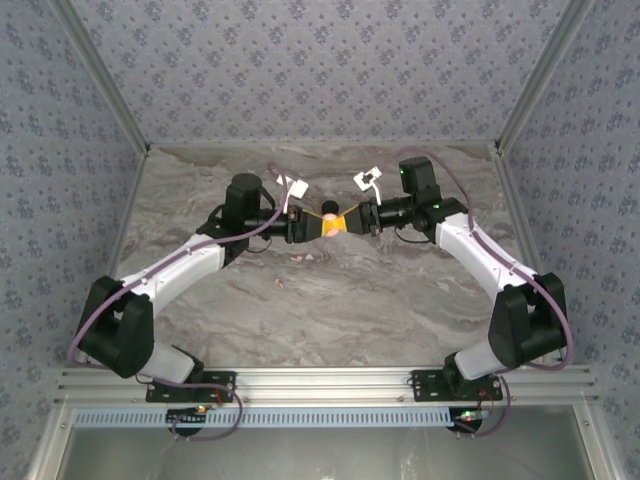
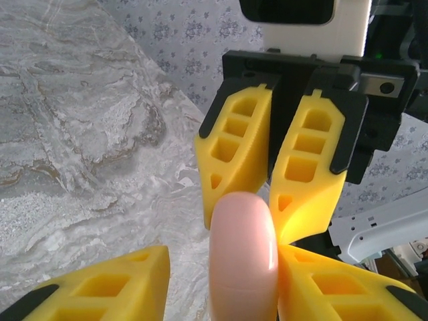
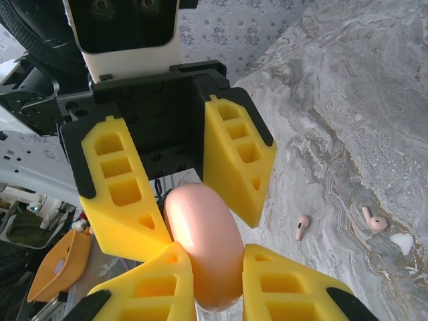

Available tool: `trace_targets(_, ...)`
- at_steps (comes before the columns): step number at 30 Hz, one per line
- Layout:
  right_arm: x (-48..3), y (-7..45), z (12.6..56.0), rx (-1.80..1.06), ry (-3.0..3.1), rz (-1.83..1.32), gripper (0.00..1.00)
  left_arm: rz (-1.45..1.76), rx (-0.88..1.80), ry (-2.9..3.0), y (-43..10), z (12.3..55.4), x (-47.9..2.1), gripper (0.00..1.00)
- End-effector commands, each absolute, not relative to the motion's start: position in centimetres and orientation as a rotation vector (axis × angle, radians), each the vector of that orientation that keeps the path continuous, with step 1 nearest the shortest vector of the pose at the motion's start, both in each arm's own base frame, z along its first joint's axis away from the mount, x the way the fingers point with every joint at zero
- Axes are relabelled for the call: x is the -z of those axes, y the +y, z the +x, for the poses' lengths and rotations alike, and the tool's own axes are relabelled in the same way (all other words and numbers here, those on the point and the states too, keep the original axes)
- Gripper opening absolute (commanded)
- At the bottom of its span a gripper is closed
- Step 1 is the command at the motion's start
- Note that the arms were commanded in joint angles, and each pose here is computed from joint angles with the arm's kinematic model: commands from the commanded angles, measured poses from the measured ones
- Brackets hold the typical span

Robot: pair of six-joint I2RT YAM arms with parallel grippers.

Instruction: Insert the wireless bluetooth earbuds into the charging case

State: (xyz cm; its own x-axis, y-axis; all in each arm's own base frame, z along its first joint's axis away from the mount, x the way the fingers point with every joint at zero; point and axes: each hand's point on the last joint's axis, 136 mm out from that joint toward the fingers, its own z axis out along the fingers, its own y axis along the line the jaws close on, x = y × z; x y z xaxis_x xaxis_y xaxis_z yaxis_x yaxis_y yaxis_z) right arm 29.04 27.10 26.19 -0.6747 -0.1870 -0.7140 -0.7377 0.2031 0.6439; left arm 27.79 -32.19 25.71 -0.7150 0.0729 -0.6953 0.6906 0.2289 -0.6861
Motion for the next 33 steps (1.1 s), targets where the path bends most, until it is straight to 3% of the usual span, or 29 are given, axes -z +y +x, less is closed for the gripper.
trace_targets(1,-28.16,27.24,28.54,-1.488,1.953,-0.883,0.17,0.740,1.504,1.946,-32.14,27.00,-26.41,0.47)
trace_targets(7,-28.15,27.23,28.42,-1.493,1.958,-0.882,0.18,0.742,1.497,1.943,-32.15,26.98,-26.50,0.49)
trace_targets(15,-28.25,27.20,28.31,-1.489,1.958,-0.882,0.18,0.751,1.502,1.943,-32.30,26.92,-26.47,0.36)
trace_targets(27,-28.13,27.12,28.59,-1.468,1.970,-0.866,0.18,0.755,1.498,1.946,-32.40,26.87,-26.36,0.39)
trace_targets(33,-28.22,27.21,28.42,-1.472,1.967,-0.872,0.19,0.759,1.499,1.942,-32.46,26.81,-26.46,0.25)
